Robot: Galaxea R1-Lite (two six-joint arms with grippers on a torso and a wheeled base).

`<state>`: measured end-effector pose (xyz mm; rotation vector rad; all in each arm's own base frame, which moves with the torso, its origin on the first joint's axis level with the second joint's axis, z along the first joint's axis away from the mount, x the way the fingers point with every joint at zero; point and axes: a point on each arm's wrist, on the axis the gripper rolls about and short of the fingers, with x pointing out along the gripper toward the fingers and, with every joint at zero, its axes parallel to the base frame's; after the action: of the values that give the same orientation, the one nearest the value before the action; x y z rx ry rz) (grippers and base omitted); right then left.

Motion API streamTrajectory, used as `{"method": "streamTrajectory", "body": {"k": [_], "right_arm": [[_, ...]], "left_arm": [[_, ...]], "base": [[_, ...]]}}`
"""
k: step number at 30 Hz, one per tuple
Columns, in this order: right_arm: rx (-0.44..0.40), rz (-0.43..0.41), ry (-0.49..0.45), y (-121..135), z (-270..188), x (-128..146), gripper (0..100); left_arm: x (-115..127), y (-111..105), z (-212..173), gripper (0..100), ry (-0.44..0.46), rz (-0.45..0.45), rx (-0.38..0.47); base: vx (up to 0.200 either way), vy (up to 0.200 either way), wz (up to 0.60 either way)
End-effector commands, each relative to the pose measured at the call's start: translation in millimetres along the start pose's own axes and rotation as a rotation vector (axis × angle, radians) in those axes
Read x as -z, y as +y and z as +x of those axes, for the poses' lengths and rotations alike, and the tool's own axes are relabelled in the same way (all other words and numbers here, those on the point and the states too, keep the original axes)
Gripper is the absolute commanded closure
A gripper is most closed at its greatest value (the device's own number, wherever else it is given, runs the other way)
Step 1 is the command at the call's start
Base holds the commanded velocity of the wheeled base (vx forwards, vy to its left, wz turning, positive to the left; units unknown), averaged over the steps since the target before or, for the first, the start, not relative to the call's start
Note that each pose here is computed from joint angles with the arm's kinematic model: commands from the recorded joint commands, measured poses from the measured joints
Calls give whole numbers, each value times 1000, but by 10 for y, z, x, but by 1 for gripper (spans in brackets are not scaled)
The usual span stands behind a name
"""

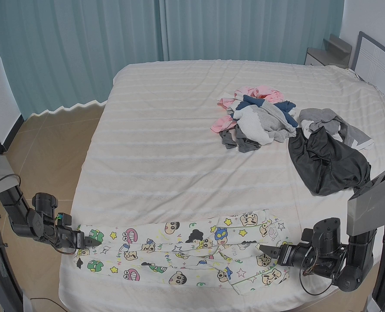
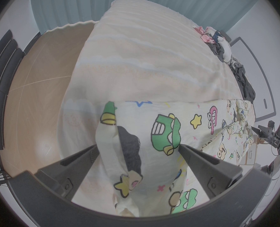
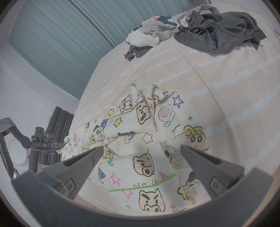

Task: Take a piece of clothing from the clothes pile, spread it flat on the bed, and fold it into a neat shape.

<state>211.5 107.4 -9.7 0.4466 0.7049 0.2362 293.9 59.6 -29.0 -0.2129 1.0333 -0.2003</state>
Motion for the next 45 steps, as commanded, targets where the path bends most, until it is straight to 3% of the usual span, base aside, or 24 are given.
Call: {"method": "streamTrajectory", "body": {"k": [1,10,11,17,26,33,40,45], "right_arm": [[2,0,3,-3,7,7,0],[5,-2,5,-8,38,14,0],[5,-2,5,-8,38,14,0],[5,-2,5,-8,38,14,0],[5,-1,3,-9,36,9,0],[6,0,2,-12,36,7,0],[6,1,0,-13,35,2,0],[6,3,-4,-16,35,-7,0]], "left_arm": [[60,-15,39,0,26,-5,9],[111,-61,48,0,43,-4,18],[118,-63,46,100,41,-4,18],[207,-91,11,100,41,-3,22],[181,-62,-198,100,-27,-13,1],[129,102,-460,100,-112,-61,-9],[174,363,-598,100,-153,-140,-29],[170,576,-795,100,-238,-190,-22]], "base": [[0,0,0],[0,0,0],[0,0,0],[0,0,0],[0,0,0],[0,0,0],[0,0,0],[0,0,0]]}}
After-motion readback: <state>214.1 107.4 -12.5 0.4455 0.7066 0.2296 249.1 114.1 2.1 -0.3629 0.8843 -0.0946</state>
